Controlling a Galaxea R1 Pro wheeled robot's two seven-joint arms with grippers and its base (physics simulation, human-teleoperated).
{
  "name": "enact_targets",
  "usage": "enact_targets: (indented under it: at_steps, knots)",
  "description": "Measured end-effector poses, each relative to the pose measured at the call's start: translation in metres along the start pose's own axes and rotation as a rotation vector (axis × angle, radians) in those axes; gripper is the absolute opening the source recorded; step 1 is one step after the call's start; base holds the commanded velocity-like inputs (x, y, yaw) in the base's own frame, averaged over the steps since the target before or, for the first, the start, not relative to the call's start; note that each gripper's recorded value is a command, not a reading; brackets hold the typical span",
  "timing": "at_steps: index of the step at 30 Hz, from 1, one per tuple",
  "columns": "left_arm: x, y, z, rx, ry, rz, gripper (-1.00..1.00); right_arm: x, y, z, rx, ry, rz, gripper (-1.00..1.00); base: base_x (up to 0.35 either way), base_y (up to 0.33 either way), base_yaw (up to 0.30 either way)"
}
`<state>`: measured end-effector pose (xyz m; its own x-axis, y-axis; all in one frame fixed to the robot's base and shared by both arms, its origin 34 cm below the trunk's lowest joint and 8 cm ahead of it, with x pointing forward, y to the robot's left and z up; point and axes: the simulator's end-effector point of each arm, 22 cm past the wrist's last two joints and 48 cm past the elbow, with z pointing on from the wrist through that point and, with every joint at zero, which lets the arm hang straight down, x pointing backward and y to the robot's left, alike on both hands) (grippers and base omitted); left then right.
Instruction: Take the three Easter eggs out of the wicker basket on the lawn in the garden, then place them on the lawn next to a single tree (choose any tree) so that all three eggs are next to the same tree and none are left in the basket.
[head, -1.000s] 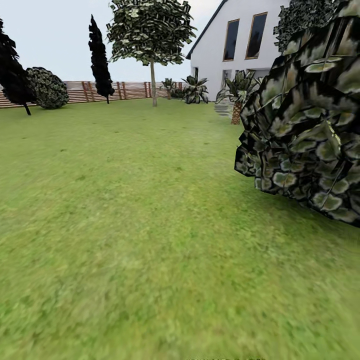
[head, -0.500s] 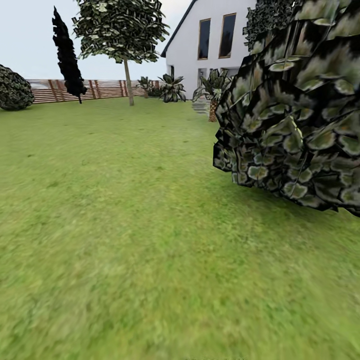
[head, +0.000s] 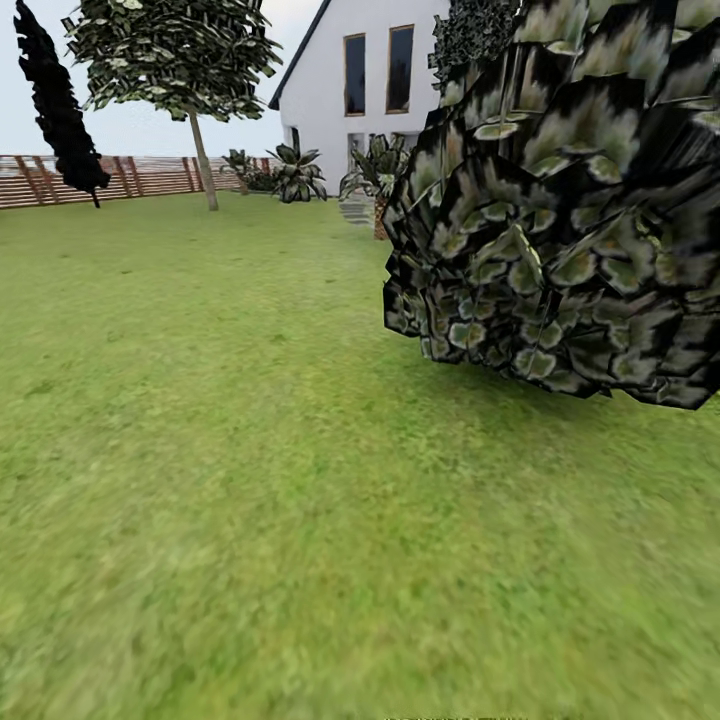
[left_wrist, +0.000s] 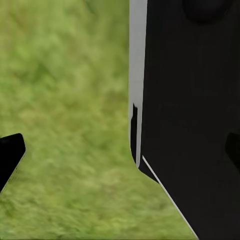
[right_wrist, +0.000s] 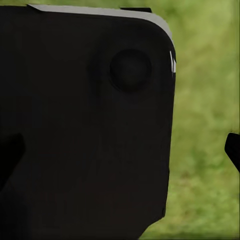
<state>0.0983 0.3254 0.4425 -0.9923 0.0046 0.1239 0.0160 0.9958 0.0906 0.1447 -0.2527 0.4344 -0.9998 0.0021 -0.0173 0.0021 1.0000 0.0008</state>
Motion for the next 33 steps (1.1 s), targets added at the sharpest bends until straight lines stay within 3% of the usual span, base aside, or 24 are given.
enact_targets:
  at_steps: [33]
  knots:
    - [0.0066,0.0,0.0001,0.0,0.017,0.002,1.0,0.0069,0.0001,-0.0001,0.0,0.018,-0.001,1.0,0.0,0.0,-0.281]
